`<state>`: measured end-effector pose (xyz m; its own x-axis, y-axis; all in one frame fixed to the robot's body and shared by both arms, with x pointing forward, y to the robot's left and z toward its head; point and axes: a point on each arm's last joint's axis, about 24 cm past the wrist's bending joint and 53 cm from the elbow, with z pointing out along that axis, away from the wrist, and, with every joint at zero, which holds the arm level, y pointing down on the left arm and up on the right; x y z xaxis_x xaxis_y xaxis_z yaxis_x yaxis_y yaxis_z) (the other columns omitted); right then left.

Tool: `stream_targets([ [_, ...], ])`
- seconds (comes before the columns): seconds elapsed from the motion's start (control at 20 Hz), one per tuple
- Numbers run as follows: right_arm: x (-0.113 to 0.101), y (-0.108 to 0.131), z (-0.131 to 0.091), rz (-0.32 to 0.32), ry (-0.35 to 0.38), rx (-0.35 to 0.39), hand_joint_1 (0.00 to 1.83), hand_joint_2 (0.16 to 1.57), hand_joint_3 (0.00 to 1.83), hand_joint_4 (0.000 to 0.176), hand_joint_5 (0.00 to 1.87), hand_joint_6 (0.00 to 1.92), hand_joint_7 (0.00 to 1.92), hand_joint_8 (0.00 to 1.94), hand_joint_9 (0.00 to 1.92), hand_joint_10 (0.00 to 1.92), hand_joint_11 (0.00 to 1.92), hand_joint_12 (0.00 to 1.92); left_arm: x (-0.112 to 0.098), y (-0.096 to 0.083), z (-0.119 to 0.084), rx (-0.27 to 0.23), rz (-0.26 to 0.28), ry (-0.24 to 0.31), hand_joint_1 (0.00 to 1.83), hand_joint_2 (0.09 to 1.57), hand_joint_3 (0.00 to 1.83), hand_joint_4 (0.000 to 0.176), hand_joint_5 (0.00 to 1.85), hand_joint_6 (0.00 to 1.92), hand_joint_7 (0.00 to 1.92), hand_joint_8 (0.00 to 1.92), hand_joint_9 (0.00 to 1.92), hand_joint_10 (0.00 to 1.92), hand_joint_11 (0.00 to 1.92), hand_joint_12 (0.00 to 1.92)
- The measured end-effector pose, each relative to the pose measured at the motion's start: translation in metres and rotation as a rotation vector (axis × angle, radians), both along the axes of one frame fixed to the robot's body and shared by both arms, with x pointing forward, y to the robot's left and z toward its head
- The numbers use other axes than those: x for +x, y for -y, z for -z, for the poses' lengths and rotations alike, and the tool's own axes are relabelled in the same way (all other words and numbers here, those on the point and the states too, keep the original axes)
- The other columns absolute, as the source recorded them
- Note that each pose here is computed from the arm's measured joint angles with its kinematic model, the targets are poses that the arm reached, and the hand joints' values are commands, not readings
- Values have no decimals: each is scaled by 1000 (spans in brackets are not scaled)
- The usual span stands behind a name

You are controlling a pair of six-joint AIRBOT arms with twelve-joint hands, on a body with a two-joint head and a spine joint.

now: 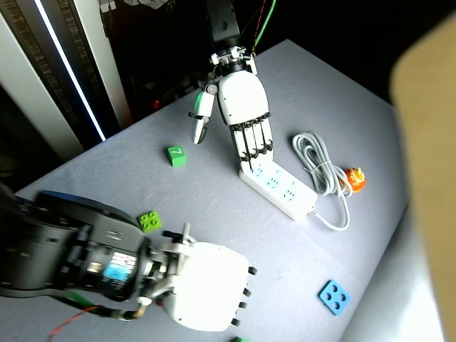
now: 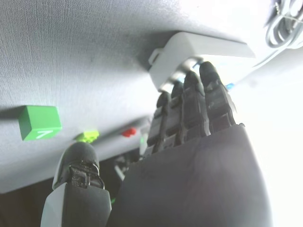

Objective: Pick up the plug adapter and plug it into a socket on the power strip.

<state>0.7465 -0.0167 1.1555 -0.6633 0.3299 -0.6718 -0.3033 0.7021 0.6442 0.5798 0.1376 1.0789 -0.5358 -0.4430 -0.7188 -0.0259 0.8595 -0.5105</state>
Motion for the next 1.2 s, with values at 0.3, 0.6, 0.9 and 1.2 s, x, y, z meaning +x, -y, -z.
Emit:
stream_targets([
  [0.3,-5,-6,-53,-60,76,-27,1393,1050,0,0,1010,854,1156,697,1078,900,884,826,1,0,-1,-5,-2,1,0,1163,0,0,26,2,98,1,109,1,0,310],
  [0.6,2,2,-79,40,-51,-44,1390,1059,0,0,983,920,1144,710,1048,933,887,826,1,1,-1,-6,0,-1,0,1160,0,0,45,4,112,2,121,3,0,338],
  [0.9,10,31,-68,208,-123,-99,1388,1069,0,0,945,973,1115,753,1047,952,872,894,0,0,1,-1,2,-2,0,1163,1,0,44,4,106,3,111,1,0,325],
  [1.2,15,31,-62,208,-29,-177,1275,1076,0,0,977,955,1150,735,1077,539,862,873,0,0,2,1,4,-3,0,1161,0,0,46,2,105,1,114,2,0,325],
])
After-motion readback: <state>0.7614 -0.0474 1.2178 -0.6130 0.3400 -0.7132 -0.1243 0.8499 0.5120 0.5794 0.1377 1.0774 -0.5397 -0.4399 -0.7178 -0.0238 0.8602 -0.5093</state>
